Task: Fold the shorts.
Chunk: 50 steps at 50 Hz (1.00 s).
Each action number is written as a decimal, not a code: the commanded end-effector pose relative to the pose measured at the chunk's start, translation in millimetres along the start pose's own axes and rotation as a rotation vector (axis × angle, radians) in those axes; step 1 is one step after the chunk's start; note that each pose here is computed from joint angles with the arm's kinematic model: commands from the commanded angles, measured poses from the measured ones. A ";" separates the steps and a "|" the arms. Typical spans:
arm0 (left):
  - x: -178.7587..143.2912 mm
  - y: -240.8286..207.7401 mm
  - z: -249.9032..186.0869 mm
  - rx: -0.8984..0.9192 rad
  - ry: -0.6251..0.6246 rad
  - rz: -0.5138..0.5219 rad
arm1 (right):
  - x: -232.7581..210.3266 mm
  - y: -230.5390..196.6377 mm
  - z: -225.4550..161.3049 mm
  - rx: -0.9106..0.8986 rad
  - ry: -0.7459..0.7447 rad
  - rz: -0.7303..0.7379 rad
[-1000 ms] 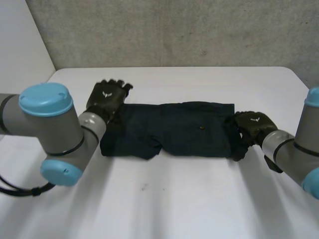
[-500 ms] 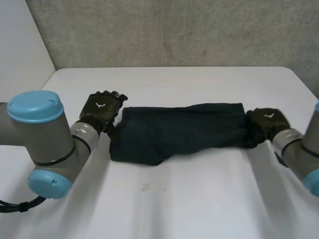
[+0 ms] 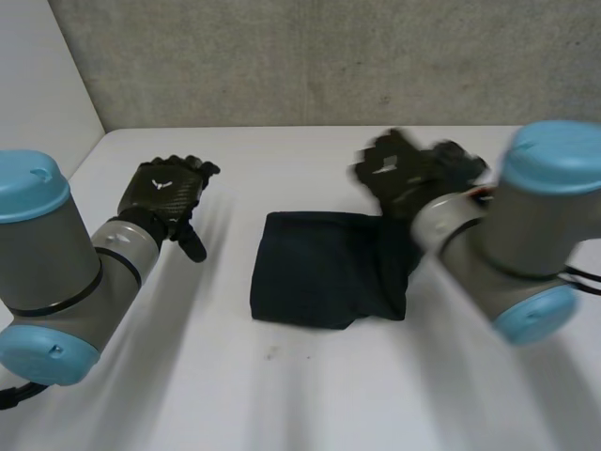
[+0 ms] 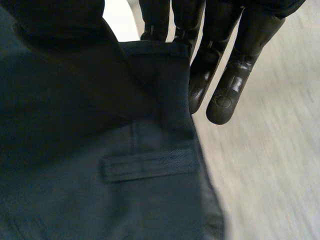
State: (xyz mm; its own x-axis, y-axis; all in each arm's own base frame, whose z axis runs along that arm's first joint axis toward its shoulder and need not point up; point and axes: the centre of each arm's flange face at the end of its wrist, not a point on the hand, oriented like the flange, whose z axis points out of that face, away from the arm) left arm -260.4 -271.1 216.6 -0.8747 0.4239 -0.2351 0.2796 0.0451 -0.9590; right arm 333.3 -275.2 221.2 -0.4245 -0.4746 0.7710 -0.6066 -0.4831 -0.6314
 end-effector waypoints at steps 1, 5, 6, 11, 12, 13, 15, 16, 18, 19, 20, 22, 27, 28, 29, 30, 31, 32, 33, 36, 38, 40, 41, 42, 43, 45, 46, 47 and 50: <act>-5.8 -10.2 -1.2 0.033 -0.017 -0.008 | -121.4 -49.2 -7.3 0.315 -0.364 -0.080; -10.0 -13.7 1.5 0.044 -0.029 -0.013 | -130.6 -48.2 -7.0 0.332 -0.400 -0.068; -10.3 -15.2 2.1 0.050 -0.029 -0.013 | -128.6 -49.5 -6.7 0.332 -0.394 -0.065; -15.6 -33.6 8.5 0.110 -0.044 -0.026 | -90.3 -70.1 -7.6 0.304 -0.299 0.120; -16.3 -42.8 12.2 0.140 -0.045 -0.044 | -78.0 -75.1 -8.3 0.297 -0.267 0.175; -16.1 -44.7 12.8 0.145 -0.044 -0.050 | -67.0 -76.9 -8.3 0.286 -0.238 0.228; -16.2 -52.3 14.6 0.169 -0.042 -0.067 | -26.3 -78.8 -8.4 0.252 -0.123 0.417; -15.8 -59.6 16.5 0.192 -0.035 -0.092 | -12.8 -76.2 -8.0 0.238 -0.083 0.479; -13.9 -62.4 18.5 0.199 -0.026 -0.113 | 12.3 -60.1 -4.8 0.192 -0.014 0.646; -9.1 -60.3 22.5 0.189 -0.010 -0.132 | 17.4 -54.3 -3.7 0.178 0.001 0.689; -4.7 -57.4 24.3 0.176 0.003 -0.139 | 20.2 -49.0 -2.8 0.163 0.006 0.721; 6.9 -50.8 28.0 0.145 0.033 -0.148 | 19.9 -36.5 -2.0 0.109 -0.002 0.762; 62.4 -12.8 29.1 -0.052 0.172 -0.124 | -12.1 -0.1 12.6 -0.093 -0.085 0.802; 70.3 -0.8 30.6 -0.106 0.190 -0.116 | -16.5 5.7 14.2 -0.123 -0.096 0.808; 72.7 5.5 32.3 -0.131 0.196 -0.114 | -20.7 10.4 15.3 -0.147 -0.106 0.813; 74.3 12.6 33.7 -0.162 0.199 -0.113 | -29.1 20.1 17.7 -0.196 -0.128 0.824; 76.5 19.5 34.9 -0.189 0.203 -0.108 | -33.8 24.2 18.4 -0.220 -0.140 0.828; 78.9 30.7 36.6 -0.236 0.206 -0.102 | -38.3 28.7 19.6 -0.240 -0.151 0.833; 79.7 36.2 37.6 -0.258 0.204 -0.098 | -44.0 33.6 20.8 -0.263 -0.164 0.835; 80.9 52.3 38.6 -0.334 0.178 -0.078 | -59.9 49.7 24.9 -0.323 -0.183 0.830; 78.4 61.9 38.2 -0.388 0.150 -0.065 | -62.3 53.6 25.5 -0.339 -0.177 0.816; 77.5 64.6 37.3 -0.408 0.139 -0.060 | -61.7 55.8 25.4 -0.353 -0.157 0.783; 77.4 65.5 36.7 -0.416 0.139 -0.058 | -59.9 56.5 25.5 -0.359 -0.142 0.766; 77.7 64.7 35.0 -0.420 0.142 -0.058 | -57.4 55.3 24.8 -0.358 -0.136 0.748; 77.1 62.1 34.4 -0.414 0.141 -0.058 | -55.1 54.0 24.6 -0.355 -0.130 0.738; 77.4 56.3 32.6 -0.399 0.143 -0.060 | -44.6 45.4 23.4 -0.327 -0.116 0.717; 72.5 40.9 30.9 -0.361 0.135 -0.067 | -39.5 41.1 22.3 -0.315 -0.109 0.711; 69.8 29.9 29.1 -0.333 0.131 -0.071 | -33.3 36.1 21.1 -0.300 -0.099 0.705; 56.6 -16.9 18.1 -0.207 0.110 -0.091 | -4.4 11.6 13.3 -0.229 -0.047 0.696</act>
State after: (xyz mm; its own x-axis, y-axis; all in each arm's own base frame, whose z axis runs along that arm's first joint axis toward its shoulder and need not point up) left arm -324.5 -267.0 141.3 -0.8410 0.5247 -0.1323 0.3840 0.4064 -0.8291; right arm 340.8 -292.9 153.4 -0.7255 -0.6724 0.1470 -0.3813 0.2149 -0.8991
